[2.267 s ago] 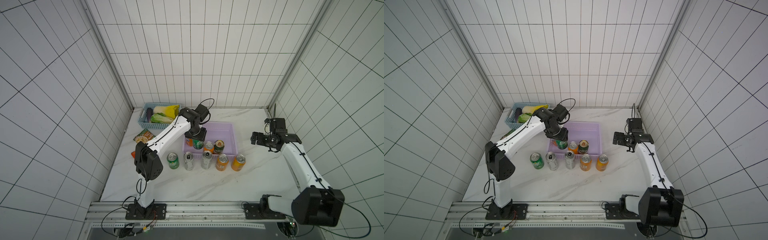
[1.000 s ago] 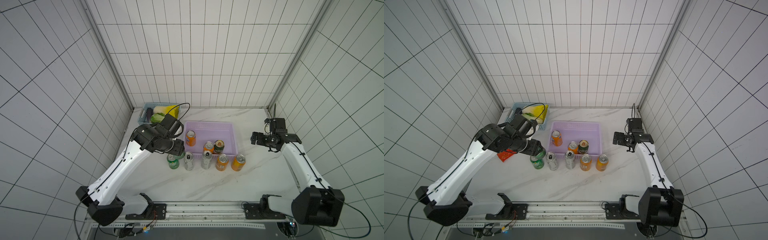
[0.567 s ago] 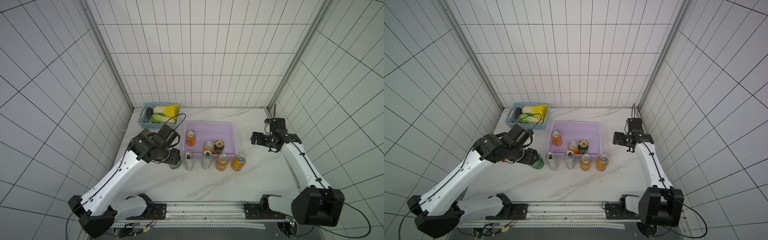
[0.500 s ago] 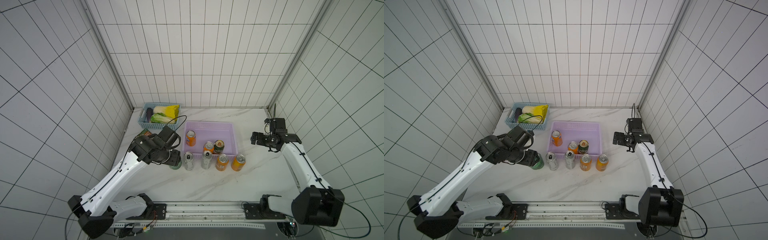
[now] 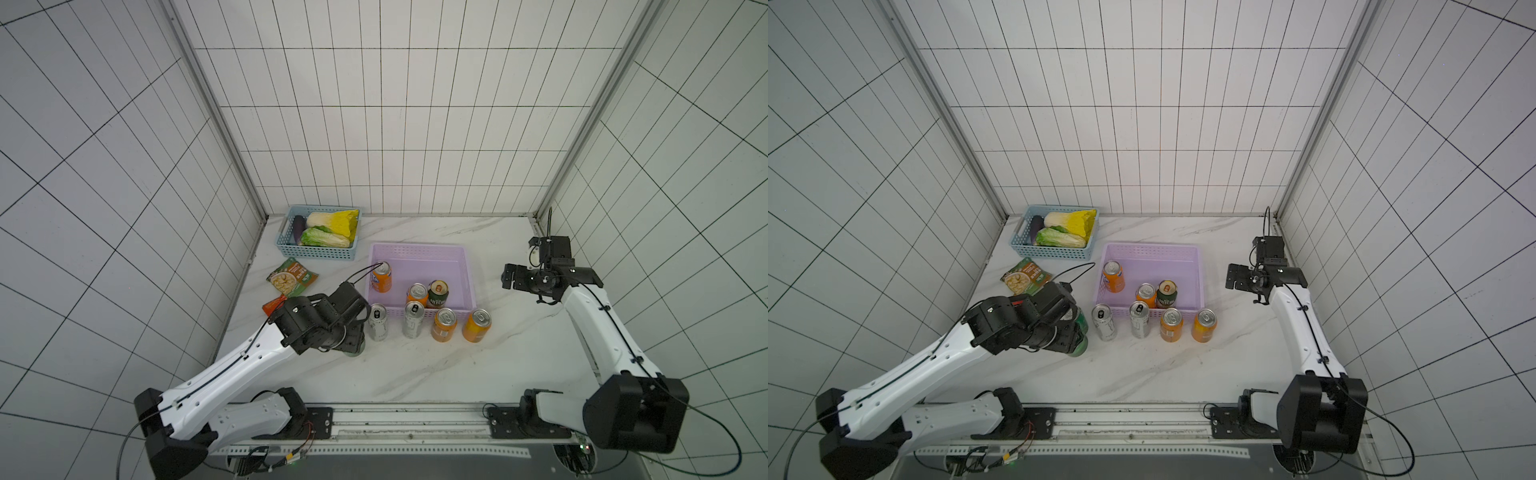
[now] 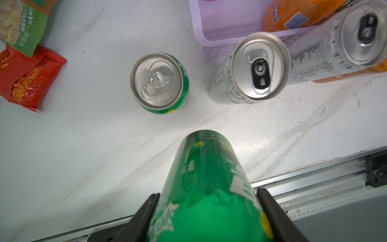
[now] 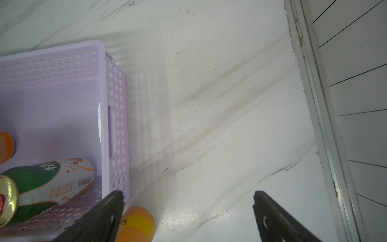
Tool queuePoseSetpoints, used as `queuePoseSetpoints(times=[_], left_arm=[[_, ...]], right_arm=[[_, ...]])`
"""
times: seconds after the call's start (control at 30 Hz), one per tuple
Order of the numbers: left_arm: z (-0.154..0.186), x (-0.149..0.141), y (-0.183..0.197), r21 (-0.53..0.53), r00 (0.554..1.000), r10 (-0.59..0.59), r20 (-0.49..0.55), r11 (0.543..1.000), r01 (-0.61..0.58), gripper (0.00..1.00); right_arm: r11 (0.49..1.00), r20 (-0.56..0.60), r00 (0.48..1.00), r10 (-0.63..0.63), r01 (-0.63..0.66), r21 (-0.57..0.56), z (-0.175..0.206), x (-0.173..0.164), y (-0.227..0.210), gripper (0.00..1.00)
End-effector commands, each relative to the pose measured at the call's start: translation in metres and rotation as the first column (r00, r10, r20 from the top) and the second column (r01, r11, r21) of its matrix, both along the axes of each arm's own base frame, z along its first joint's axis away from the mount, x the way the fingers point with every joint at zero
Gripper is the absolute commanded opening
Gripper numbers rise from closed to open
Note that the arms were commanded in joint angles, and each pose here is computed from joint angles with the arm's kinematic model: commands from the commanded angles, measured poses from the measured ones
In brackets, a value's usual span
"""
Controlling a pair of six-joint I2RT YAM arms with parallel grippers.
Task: Take out the drinks from the basket
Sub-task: Place the drink at the center of the board.
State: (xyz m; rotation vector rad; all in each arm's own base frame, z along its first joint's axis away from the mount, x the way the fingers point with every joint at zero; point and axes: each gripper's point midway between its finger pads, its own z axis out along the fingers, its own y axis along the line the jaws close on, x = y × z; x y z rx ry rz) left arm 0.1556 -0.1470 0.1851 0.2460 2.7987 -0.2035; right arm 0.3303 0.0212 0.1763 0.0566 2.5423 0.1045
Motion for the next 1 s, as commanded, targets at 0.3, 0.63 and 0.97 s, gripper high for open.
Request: queuePoseSetpoints(times=[0.3,0.63,0.97], left_arm=[[-0.032,0.000,-0.017,-0.096,0.995,0.098,0.023,0.991,-0.096,0.43],[-0.056,0.003,-0.020,-0.062,0.992,0.122,0.022,0.991,-0.121,0.43],[-0.081,0.005,-0.019,0.003,0.990,0.144,0.006,0.990,-0.144,0.45]], right_arm=[[1.000,-0.036,0.999,-0.020,0.020,-0.002,-0.013,-0.004,-0.005,1.00],[1.000,-0.037,0.999,-0.022,0.022,-0.003,-0.013,-0.004,-0.006,1.00],[1.000,-0.040,0.999,-0.022,0.022,-0.004,-0.014,-0.004,-0.006,0.99]])
